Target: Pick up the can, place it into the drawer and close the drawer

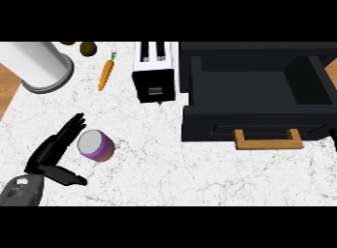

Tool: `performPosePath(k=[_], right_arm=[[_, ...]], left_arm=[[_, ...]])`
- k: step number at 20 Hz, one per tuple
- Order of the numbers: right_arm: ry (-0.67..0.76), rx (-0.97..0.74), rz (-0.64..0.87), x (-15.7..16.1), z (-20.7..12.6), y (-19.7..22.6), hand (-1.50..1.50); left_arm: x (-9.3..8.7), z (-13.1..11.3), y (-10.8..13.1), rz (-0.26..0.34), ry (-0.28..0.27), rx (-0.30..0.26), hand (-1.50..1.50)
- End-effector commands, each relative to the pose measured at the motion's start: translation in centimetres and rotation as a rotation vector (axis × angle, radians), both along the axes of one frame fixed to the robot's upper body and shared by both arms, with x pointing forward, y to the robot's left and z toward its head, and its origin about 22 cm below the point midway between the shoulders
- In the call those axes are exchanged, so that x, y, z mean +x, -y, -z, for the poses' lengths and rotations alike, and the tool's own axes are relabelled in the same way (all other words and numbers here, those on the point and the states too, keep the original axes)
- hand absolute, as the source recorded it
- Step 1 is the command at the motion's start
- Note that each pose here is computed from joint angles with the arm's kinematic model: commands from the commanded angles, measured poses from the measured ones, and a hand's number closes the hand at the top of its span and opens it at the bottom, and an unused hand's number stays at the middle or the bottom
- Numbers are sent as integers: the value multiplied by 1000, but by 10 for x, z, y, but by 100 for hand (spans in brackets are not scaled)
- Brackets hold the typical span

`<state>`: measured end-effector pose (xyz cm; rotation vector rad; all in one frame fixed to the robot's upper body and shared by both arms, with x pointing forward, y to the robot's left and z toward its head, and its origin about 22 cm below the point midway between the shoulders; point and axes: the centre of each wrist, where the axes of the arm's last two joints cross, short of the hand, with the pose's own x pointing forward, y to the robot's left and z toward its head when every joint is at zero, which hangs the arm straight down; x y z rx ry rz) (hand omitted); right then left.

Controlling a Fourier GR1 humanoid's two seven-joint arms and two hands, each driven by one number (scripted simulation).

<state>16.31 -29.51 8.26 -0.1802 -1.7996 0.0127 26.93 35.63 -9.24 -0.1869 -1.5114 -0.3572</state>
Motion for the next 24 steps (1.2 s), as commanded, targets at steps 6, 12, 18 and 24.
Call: performPosePath(k=[6,12,18,24], right_arm=[[19,-11,-16,-10,-12,3,-150],[1,7,1,-3,8,4,-150],[12,12,-3,-15,5,4,-150],[0,2,-18,-15,-11,-4,-150]], left_arm=[[31,-2,8,8,10,-20,-150],[22,18,34,26,13,-10,-150],[41,11,59,31,10,-25,-150],[43,2,60,71,28,-29,-150]])
